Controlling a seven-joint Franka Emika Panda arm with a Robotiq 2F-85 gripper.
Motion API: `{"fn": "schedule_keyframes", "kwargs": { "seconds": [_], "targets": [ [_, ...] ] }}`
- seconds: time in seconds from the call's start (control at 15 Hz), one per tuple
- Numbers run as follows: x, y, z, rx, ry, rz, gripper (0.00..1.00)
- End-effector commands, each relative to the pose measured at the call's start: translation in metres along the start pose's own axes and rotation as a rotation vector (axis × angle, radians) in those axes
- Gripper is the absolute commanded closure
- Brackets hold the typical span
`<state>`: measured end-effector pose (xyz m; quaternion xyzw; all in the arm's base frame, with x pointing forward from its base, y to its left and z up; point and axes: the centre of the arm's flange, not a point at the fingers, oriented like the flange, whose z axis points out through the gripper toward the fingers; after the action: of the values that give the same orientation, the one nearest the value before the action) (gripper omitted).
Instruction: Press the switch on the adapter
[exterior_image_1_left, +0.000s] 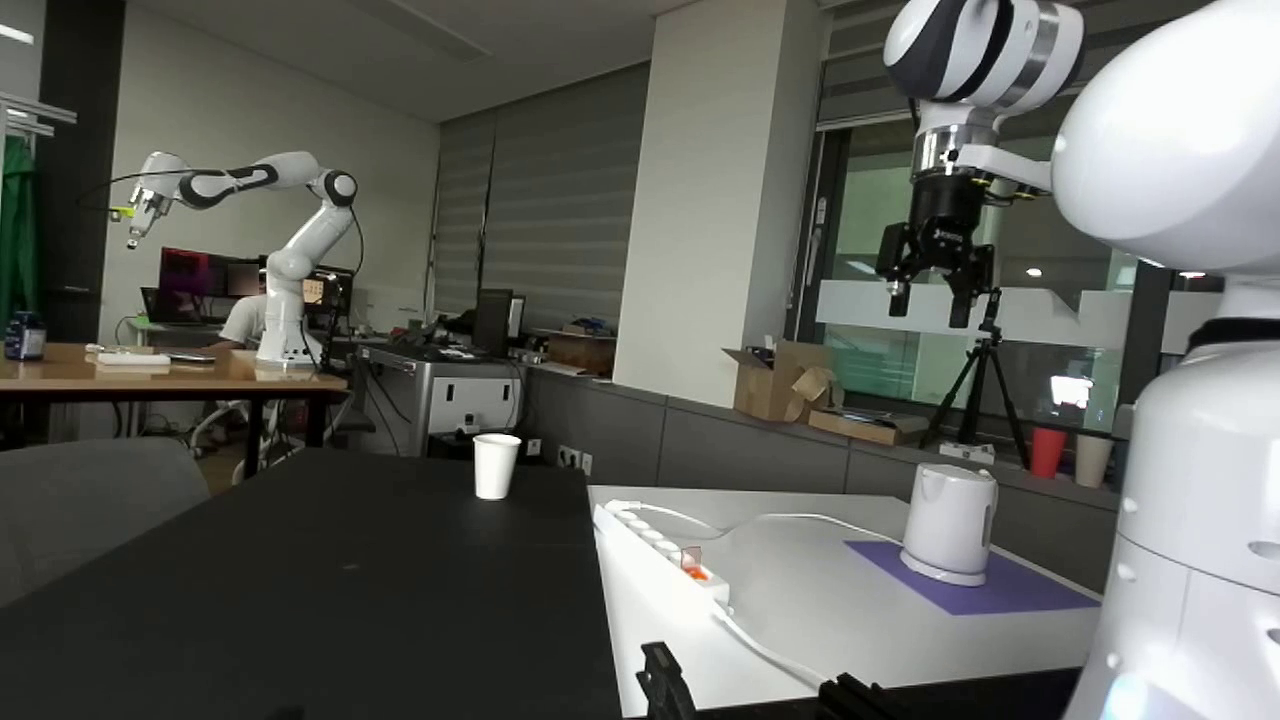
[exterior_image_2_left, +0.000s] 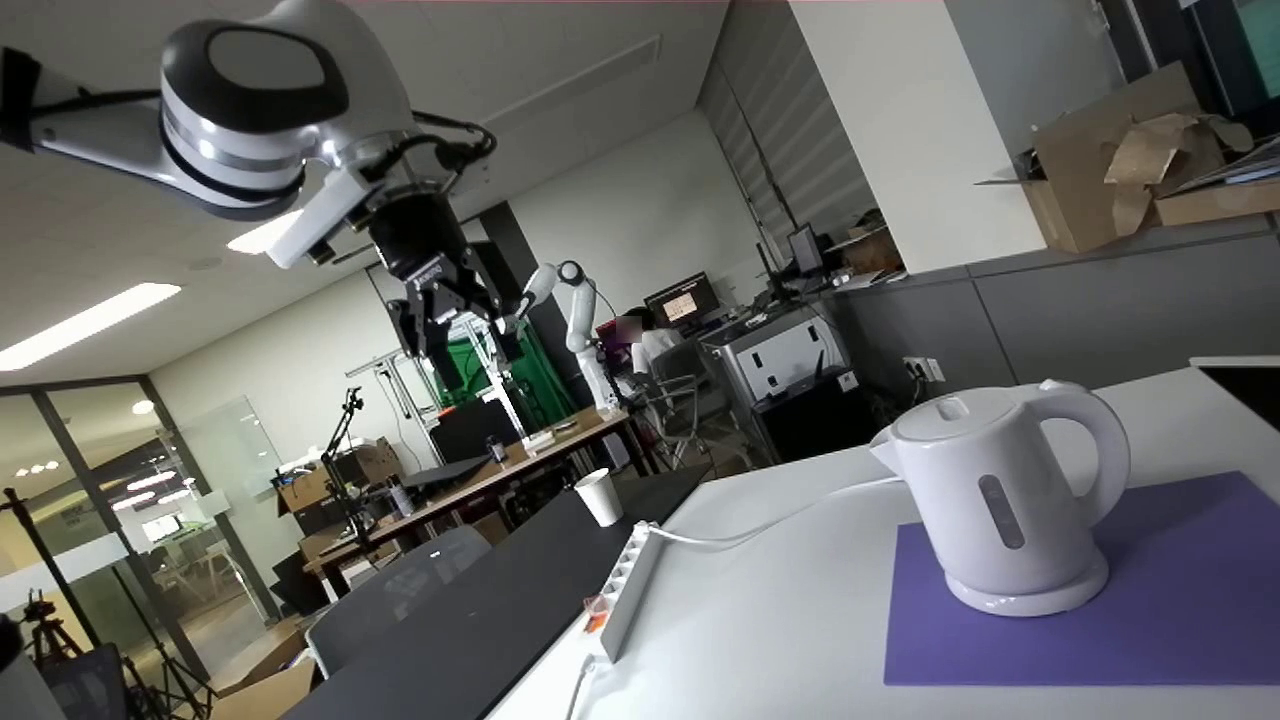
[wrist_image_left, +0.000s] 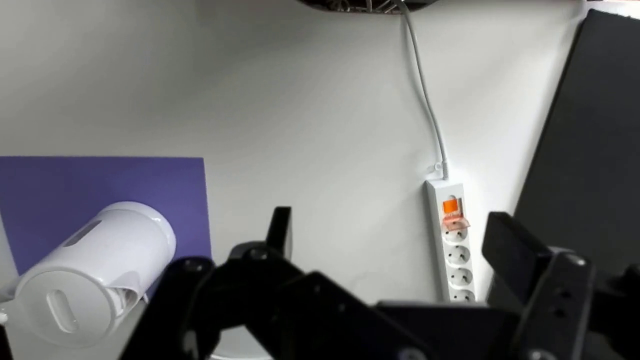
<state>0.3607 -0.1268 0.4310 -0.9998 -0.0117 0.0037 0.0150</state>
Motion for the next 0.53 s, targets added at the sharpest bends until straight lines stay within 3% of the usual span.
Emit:
{"fn": "schedule_keyframes", "kwargs": {
  "seconds": [0.0,0.33,0.47],
  "targets": [
    [0.022,-0.012,0.026,-0.014,-0.057,-0.07,0.32],
    [0.033,-0.041,0.054,-0.015,-0.105,-0.167,0.67],
    [0.04,-0.051,0.064,-0.042,-0.073,-0.18,0.81]
  ]
}}
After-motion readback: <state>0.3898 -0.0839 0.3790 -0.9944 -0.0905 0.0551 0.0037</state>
